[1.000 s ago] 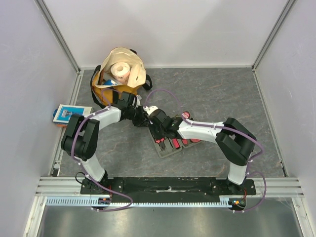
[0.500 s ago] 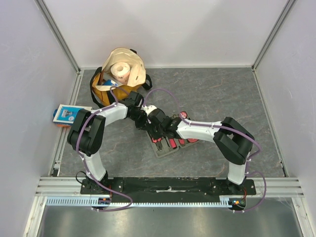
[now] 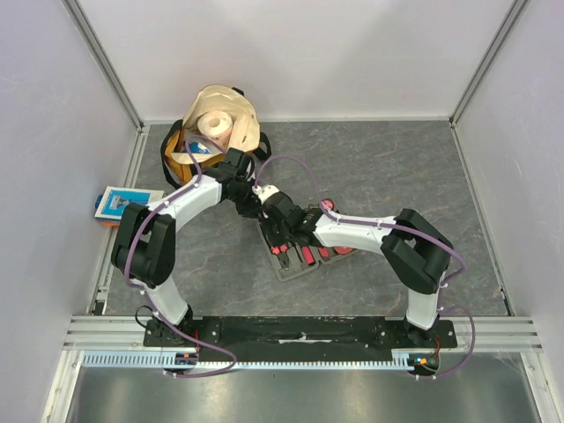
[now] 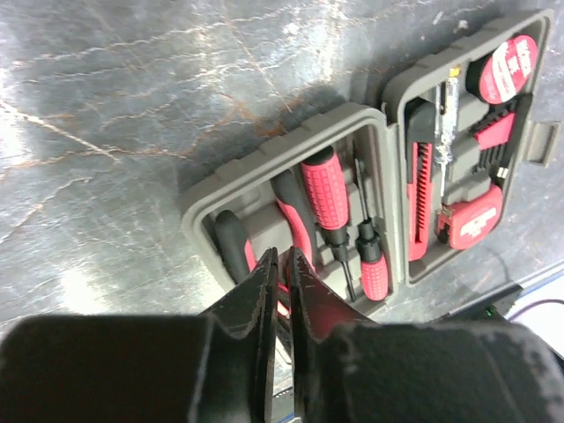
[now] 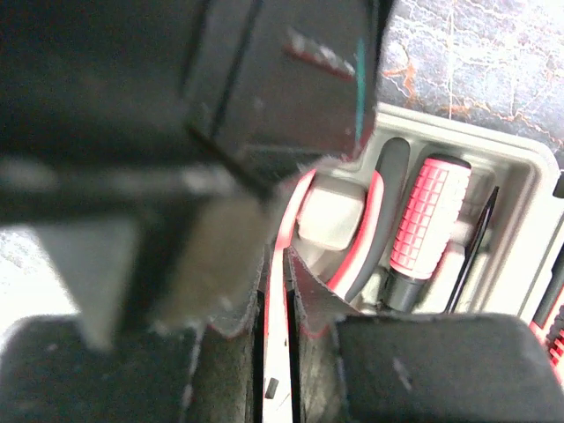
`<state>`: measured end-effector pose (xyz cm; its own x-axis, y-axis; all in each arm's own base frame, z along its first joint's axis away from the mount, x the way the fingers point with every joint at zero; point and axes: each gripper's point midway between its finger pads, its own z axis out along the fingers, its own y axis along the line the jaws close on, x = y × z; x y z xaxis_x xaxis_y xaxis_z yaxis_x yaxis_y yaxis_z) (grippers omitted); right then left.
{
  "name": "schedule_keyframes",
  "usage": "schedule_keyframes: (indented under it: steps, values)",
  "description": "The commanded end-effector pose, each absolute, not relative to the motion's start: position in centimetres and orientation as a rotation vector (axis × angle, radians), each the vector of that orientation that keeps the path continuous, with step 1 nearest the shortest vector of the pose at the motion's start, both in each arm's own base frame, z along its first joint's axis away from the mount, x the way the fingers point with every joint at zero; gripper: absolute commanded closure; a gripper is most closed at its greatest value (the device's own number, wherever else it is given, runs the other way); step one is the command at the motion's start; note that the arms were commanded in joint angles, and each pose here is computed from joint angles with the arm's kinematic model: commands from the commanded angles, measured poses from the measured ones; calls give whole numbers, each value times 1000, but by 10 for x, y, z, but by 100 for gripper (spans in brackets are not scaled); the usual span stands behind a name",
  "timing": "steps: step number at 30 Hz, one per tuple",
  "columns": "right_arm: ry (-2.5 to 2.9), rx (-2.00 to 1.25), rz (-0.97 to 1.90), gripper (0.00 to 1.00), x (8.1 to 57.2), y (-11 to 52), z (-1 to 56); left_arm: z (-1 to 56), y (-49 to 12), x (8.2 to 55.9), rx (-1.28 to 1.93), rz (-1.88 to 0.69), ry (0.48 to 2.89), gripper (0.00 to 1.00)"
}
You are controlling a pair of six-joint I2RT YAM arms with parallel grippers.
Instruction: Pack the tool kit
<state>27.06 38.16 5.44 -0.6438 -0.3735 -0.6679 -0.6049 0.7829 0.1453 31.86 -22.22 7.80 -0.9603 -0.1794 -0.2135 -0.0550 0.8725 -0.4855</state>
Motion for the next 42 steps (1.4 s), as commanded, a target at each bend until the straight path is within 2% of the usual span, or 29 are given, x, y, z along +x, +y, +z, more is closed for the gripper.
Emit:
schedule_keyframes:
  steps: [1,6,15,18,33,40,42]
  values:
    - [2329,-701,466,82,274,383,63,83,-202,321,-190,-553,2783,83]
    - [2334,-715,477,82,272,385,55,62,-203,309,-186,-550,2846,83]
    - [2369,-736,499,82,265,386,38,42,-204,298,-172,-541,2914,91]
    - [2391,-750,490,84,261,383,29,38,-205,295,-165,-540,2929,94]
    - [2517,-823,376,96,245,361,-15,25,-214,285,-138,-536,3000,93]
    - [2437,-699,412,94,266,372,27,43,-212,295,-144,-511,2946,94]
    - [2386,-624,444,90,277,380,52,54,-212,301,-153,-506,2913,94]
